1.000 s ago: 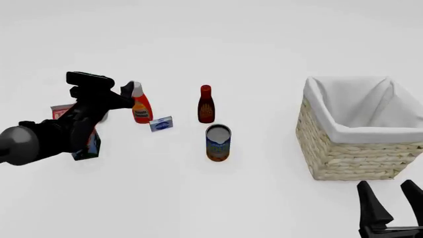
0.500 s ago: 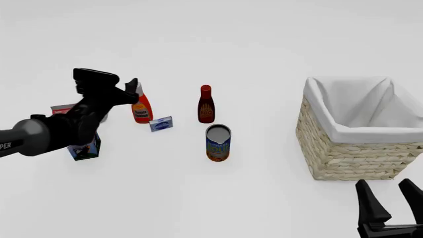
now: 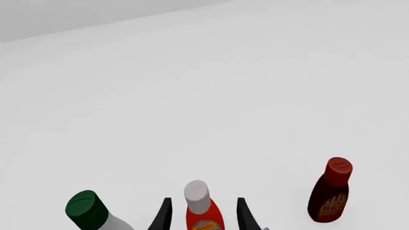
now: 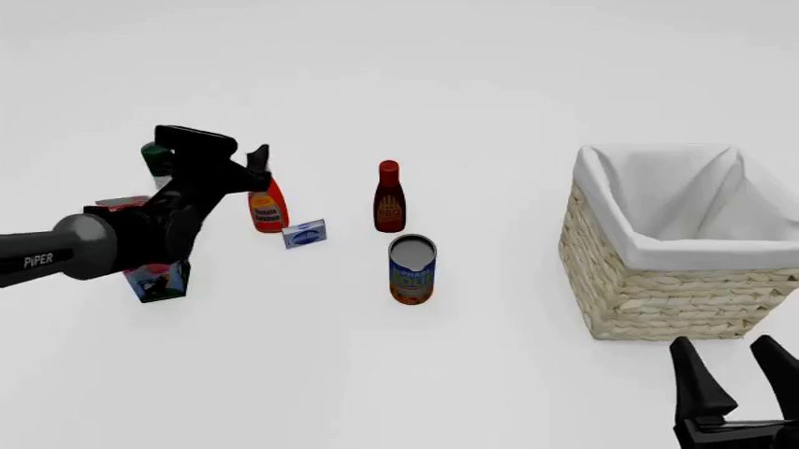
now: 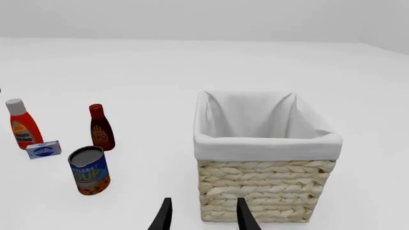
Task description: Pick the ketchup and place it in the basket.
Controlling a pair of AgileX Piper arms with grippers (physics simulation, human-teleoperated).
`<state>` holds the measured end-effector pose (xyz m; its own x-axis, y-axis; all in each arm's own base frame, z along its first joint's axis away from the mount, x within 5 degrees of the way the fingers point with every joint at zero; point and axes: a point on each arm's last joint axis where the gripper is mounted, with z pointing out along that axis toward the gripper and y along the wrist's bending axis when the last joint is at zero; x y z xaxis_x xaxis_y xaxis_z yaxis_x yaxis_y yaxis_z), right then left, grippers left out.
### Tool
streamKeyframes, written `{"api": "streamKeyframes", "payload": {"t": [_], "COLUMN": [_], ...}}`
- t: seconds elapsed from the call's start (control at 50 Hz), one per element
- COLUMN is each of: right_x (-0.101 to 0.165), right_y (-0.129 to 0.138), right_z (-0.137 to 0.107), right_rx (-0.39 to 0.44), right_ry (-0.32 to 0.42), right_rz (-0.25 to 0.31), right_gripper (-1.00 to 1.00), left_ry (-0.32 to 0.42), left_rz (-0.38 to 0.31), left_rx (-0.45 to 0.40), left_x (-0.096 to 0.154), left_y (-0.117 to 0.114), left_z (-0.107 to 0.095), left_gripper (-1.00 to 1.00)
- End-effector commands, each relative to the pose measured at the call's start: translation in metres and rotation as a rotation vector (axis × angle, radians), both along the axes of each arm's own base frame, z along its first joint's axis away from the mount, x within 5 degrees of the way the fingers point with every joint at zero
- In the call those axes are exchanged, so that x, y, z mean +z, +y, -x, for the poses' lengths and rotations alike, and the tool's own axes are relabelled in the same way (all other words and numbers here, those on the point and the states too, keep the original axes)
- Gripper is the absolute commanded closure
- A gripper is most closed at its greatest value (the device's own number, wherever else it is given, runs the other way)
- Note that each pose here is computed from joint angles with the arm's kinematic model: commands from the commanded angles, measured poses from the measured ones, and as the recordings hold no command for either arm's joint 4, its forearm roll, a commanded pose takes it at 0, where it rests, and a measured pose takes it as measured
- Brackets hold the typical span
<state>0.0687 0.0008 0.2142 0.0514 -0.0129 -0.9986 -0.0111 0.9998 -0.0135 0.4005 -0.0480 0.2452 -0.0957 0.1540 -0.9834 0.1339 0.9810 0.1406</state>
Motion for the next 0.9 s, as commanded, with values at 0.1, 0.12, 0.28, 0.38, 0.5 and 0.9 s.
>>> {"api": "streamKeyframes", "payload": {"t": [0.1,0.12,0.28,0.38,0.5,0.9], "right_x": [0.000,0.000,0.000,0.000,0.000,0.000], "right_y": [0.000,0.000,0.000,0.000,0.000,0.000], "right_z": [0.000,0.000,-0.002,-0.003,-0.003,-0.005], "right_rx": [-0.001,-0.002,-0.002,-0.002,-0.003,-0.003], "right_ry": [0.002,0.003,0.004,0.005,0.005,0.014], "right_rz": [-0.001,-0.002,-0.003,-0.003,-0.004,-0.005], "right_gripper": [-1.00,-1.00,-1.00,-1.00,-1.00,-1.00], "left_ry": [0.008,0.008,0.016,0.019,0.022,0.048], "left_rz": [-0.006,-0.006,-0.007,-0.006,-0.005,-0.006], "left_rx": [0.003,0.002,0.004,0.006,0.007,0.017], "left_x": [-0.010,-0.011,-0.018,-0.022,-0.025,-0.046], "left_y": [0.000,0.000,0.000,0.000,0.000,0.003], "left_z": [-0.013,-0.014,-0.020,-0.022,-0.025,-0.040], "left_gripper": [-1.00,-1.00,-1.00,-1.00,-1.00,-1.00]}}
